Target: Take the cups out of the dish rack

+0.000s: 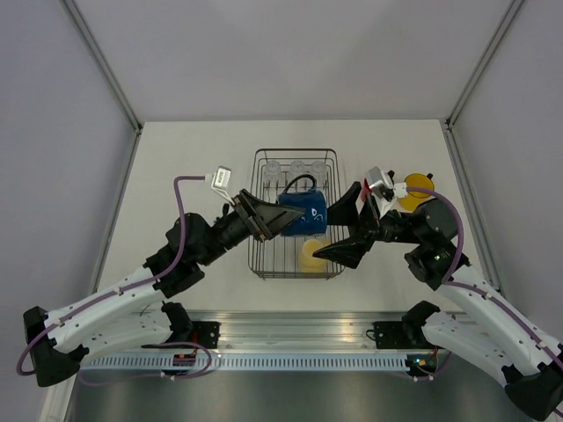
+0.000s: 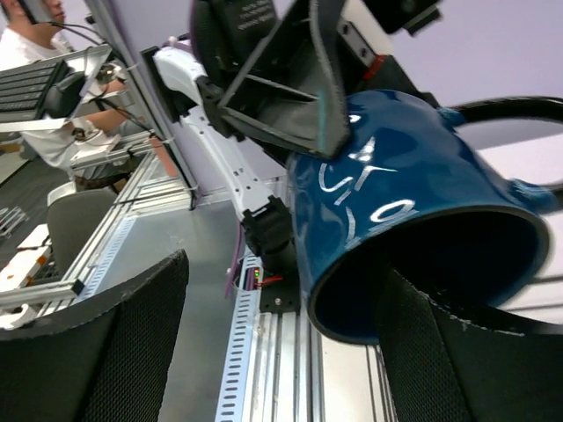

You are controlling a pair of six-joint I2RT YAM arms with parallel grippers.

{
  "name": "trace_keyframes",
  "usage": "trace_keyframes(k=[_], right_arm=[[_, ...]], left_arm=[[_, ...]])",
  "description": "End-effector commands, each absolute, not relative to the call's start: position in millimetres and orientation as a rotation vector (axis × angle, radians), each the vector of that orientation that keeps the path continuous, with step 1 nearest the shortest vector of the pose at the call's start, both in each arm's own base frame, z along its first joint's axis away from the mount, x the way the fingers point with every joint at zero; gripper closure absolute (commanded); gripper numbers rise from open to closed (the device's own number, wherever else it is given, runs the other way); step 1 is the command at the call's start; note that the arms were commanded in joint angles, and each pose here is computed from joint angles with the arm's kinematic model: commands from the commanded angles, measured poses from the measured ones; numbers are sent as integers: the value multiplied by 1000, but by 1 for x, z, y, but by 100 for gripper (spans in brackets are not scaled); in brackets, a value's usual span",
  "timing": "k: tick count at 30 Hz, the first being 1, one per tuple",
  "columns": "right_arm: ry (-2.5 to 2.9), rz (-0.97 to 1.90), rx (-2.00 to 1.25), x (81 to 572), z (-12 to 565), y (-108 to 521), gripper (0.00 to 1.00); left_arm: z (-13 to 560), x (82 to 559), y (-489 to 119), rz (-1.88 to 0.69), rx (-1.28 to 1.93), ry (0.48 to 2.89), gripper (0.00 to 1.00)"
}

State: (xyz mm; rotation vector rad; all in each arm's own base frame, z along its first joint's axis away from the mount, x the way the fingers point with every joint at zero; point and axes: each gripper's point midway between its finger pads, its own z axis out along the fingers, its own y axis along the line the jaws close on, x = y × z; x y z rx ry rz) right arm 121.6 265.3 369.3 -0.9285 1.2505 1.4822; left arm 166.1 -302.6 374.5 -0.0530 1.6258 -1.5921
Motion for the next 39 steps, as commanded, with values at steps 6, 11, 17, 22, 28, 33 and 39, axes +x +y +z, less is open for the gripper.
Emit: trace_keyframes(k=[6, 11, 17, 22, 28, 33, 39], right_arm=[[979, 1485, -990, 100, 397, 280, 26], [931, 1479, -980, 95, 403, 280, 54], [911, 1472, -971, 92, 403, 279, 100], [896, 1442, -952, 90, 407, 273, 100], [909, 1364, -902, 97, 411, 265, 99], [961, 1255, -827, 110, 409, 255, 100], [1224, 999, -705, 155, 385, 237, 100]], left_arm=[[432, 141, -301, -1999, -165, 1423, 98], [420, 139, -304, -2078, -215, 1449, 98], [413, 142, -306, -2078, -239, 1470, 98], [400, 149, -310, -1990, -250, 1538, 27], [393, 168, -307, -1815, -274, 1579, 0], [383, 183, -291, -1628, -295, 1607, 0], [376, 200, -266, -1347, -279, 1648, 0]])
